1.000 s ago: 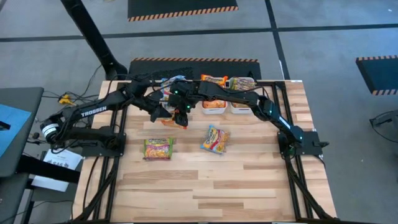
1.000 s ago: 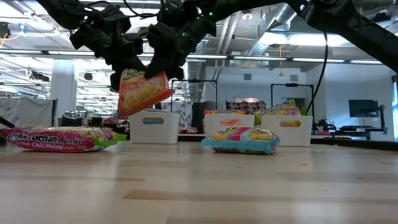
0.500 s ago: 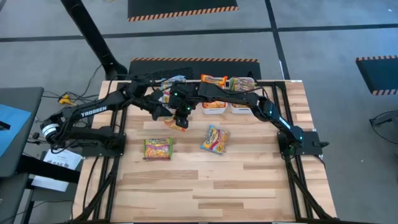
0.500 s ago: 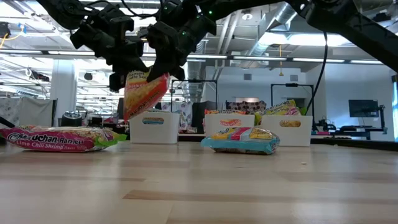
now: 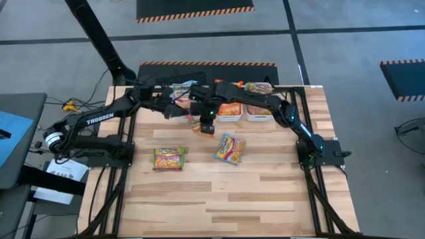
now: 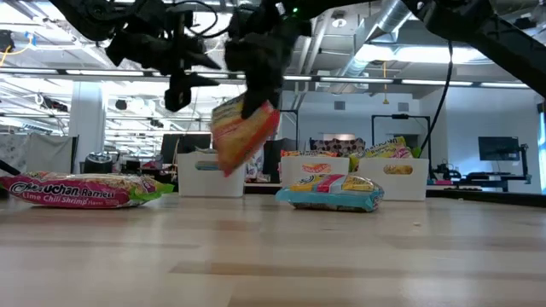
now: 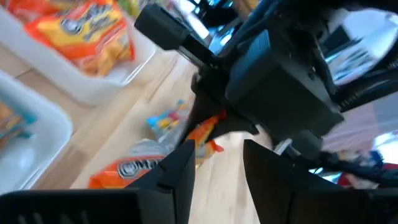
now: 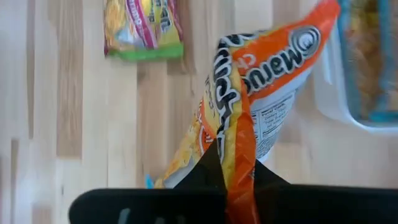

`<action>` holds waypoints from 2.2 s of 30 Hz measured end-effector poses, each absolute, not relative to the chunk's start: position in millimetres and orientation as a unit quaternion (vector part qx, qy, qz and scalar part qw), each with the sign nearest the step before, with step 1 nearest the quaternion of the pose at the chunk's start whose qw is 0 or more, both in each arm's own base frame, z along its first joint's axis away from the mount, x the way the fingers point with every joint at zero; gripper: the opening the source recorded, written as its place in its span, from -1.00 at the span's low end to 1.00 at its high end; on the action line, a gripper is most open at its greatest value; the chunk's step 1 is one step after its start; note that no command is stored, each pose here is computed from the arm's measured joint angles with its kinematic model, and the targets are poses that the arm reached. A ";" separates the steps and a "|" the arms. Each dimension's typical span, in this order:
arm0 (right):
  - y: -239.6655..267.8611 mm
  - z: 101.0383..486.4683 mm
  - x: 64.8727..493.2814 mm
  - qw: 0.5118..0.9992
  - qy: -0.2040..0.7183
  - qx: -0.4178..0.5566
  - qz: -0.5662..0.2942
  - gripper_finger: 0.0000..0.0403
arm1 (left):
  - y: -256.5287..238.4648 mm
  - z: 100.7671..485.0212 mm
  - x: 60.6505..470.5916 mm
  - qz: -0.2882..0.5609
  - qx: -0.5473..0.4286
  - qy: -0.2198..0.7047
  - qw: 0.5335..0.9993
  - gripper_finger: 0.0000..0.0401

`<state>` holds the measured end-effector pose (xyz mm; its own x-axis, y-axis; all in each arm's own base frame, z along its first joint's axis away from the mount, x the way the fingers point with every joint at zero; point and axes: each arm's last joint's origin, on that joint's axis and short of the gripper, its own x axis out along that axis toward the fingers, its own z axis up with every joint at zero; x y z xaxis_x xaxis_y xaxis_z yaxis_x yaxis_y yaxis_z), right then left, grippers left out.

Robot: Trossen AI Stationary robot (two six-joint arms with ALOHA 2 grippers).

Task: Sort Maruchan noodles
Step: Put the orange noodle pack into the middle white bin

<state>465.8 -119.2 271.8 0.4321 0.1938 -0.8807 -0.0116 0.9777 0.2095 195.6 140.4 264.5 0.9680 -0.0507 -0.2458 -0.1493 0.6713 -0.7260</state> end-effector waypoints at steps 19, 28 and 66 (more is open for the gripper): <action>-217.4 341.6 353.2 0.836 0.539 0.080 0.061 -0.96 | 143.7 275.4 197.6 0.045 -0.409 0.070 0.909 -0.41; -240.2 302.1 341.7 0.837 0.524 0.100 0.124 -0.96 | 146.4 274.8 197.3 0.092 -0.404 0.057 0.908 -0.41; -233.3 262.8 361.2 0.788 0.615 0.029 0.013 -0.12 | 147.8 273.8 196.8 0.115 -0.345 0.059 0.930 -0.41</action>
